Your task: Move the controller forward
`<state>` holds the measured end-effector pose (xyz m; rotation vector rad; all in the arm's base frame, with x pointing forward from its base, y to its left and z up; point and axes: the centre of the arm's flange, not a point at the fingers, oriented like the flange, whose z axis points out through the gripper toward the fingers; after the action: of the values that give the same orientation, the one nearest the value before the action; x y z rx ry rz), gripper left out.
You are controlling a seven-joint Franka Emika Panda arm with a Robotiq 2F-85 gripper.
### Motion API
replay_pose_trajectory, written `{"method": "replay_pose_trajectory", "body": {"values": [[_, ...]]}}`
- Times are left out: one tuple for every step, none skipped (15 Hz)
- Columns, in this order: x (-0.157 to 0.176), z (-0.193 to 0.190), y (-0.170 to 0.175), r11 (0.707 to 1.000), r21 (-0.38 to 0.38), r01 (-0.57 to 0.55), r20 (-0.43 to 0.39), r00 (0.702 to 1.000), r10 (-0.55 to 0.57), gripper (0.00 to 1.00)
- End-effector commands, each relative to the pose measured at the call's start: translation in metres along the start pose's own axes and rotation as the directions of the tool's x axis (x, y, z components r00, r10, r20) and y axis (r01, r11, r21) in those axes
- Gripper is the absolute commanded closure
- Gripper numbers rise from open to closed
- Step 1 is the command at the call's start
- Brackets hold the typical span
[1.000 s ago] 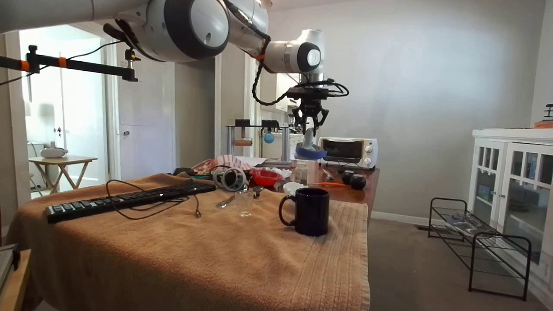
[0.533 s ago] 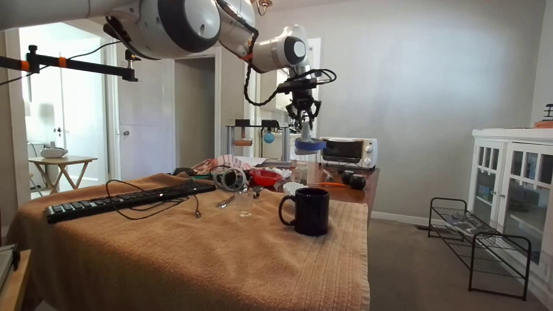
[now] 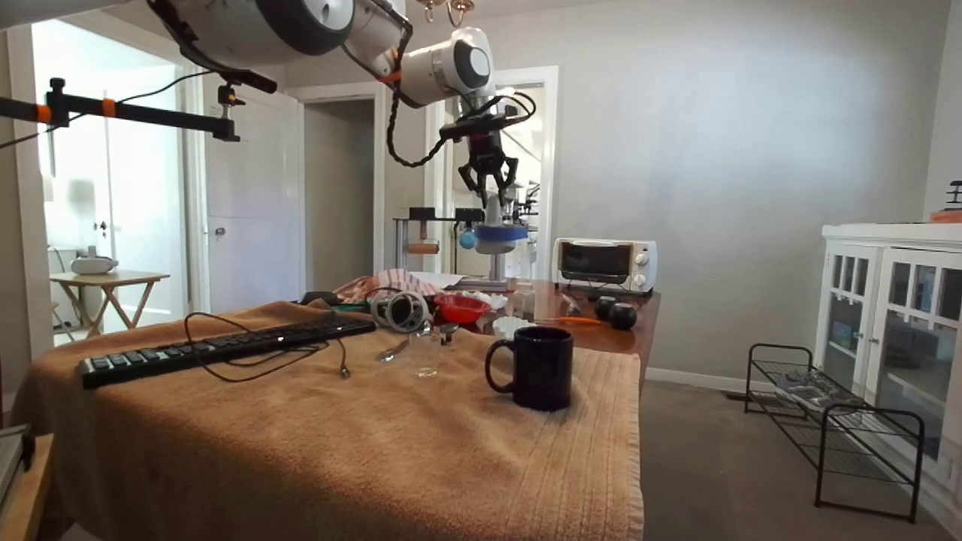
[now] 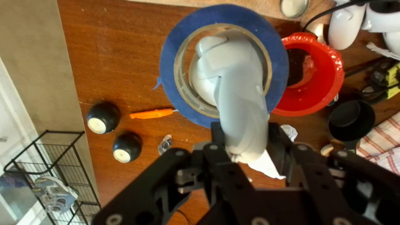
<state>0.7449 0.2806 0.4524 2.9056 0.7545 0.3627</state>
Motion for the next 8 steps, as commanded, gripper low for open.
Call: {"method": "replay_pose_trajectory", "body": {"values": [[-0.074, -0.014, -0.023, 0.998, -0.042, -0.041, 0.072, 0.996, 0.044, 0.86], [-0.005, -0.006, -0.006, 1.000, -0.019, -0.023, 0.029, 0.999, 0.024, 0.61], [-0.007, -0.008, -0.009, 0.999, -0.019, -0.029, 0.038, 0.999, 0.030, 0.61], [-0.009, -0.010, -0.011, 0.999, -0.018, -0.032, 0.045, 0.998, 0.033, 0.61], [-0.010, -0.011, -0.011, 0.999, -0.018, -0.032, 0.049, 0.998, 0.033, 0.61], [-0.011, -0.011, -0.011, 0.999, -0.018, -0.032, 0.053, 0.998, 0.033, 0.61], [-0.012, -0.010, -0.011, 0.999, -0.019, -0.033, 0.056, 0.998, 0.034, 0.86], [-0.015, -0.008, -0.016, 0.999, -0.030, -0.044, 0.056, 0.997, 0.046, 0.86]]}}
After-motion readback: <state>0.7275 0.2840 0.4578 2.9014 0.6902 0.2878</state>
